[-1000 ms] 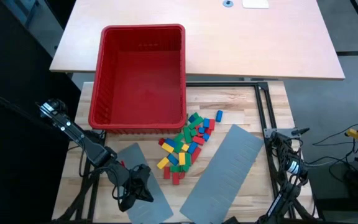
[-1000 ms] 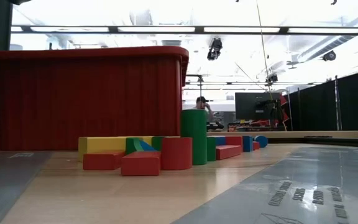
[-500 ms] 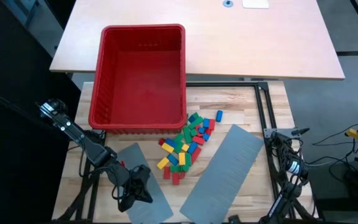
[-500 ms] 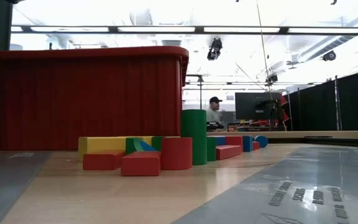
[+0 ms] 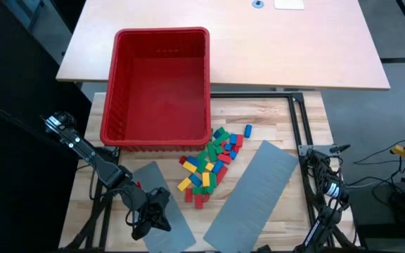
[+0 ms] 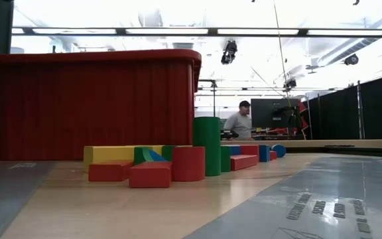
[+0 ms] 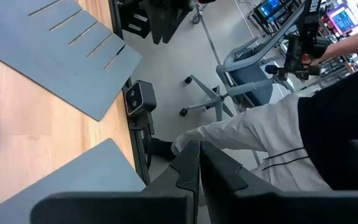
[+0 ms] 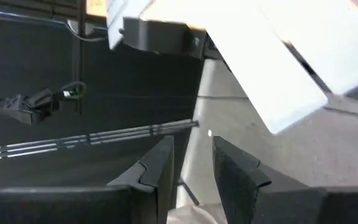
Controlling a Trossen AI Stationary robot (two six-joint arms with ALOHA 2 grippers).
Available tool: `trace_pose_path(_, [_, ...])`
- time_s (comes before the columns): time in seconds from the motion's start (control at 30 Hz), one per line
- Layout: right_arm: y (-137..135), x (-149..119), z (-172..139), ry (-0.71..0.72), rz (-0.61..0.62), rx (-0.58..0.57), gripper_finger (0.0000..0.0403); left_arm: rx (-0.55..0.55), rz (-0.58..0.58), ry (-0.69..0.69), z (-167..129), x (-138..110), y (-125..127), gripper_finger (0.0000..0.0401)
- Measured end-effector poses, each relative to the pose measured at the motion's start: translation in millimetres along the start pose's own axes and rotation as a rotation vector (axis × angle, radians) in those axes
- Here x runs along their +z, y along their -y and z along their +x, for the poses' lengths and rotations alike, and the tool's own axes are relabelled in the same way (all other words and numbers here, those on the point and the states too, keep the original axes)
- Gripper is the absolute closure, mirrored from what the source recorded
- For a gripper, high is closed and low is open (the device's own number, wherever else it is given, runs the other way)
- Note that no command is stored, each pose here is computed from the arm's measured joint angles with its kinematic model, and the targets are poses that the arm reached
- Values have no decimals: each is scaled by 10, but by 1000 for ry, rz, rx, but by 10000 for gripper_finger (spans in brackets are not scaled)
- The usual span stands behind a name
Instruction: Sort blocks
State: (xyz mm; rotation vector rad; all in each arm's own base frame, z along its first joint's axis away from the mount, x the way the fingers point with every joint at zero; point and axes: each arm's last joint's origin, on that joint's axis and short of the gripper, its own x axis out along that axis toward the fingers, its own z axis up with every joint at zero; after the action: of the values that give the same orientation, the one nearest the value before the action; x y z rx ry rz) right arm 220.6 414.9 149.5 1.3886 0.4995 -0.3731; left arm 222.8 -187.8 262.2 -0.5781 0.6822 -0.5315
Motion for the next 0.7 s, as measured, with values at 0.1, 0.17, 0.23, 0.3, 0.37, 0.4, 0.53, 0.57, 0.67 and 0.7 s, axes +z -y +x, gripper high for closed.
trace_pose_path(0.1, [-23, 21, -2, 80, -33, 63, 307, -11, 2, -11, 0, -3, 3, 401])
trace_pose_path(0.17, [-34, 32, -5, 122, -65, 92, 302, -12, 2, -13, 0, -4, 3, 401])
trace_pose_path(0.23, [-36, 36, -4, 133, -83, 97, 296, -19, 0, -18, 0, -5, 5, 401])
trace_pose_path(0.3, [-12, 46, 13, 106, -84, 67, 289, -31, -9, -30, 0, -9, 9, 401])
trace_pose_path(0.37, [64, 72, 40, 61, -78, -9, 280, -32, -14, -31, 0, -9, 9, 401])
trace_pose_path(0.4, [104, 76, 48, 33, -78, -45, 275, -32, -25, -32, 0, -9, 9, 401])
trace_pose_path(0.53, [153, 52, 33, -9, -70, -74, 253, -31, -66, -32, 0, -9, 9, 401])
trace_pose_path(0.57, [154, 40, 24, -21, -77, -75, 246, -30, -79, -31, 0, -9, 9, 401])
trace_pose_path(0.67, [165, 12, 5, -57, -81, -90, 226, -27, -120, -29, 0, -8, 8, 401])
trace_pose_path(0.7, [170, 5, -1, -68, -82, -97, 219, -26, -132, -29, 0, -8, 8, 401])
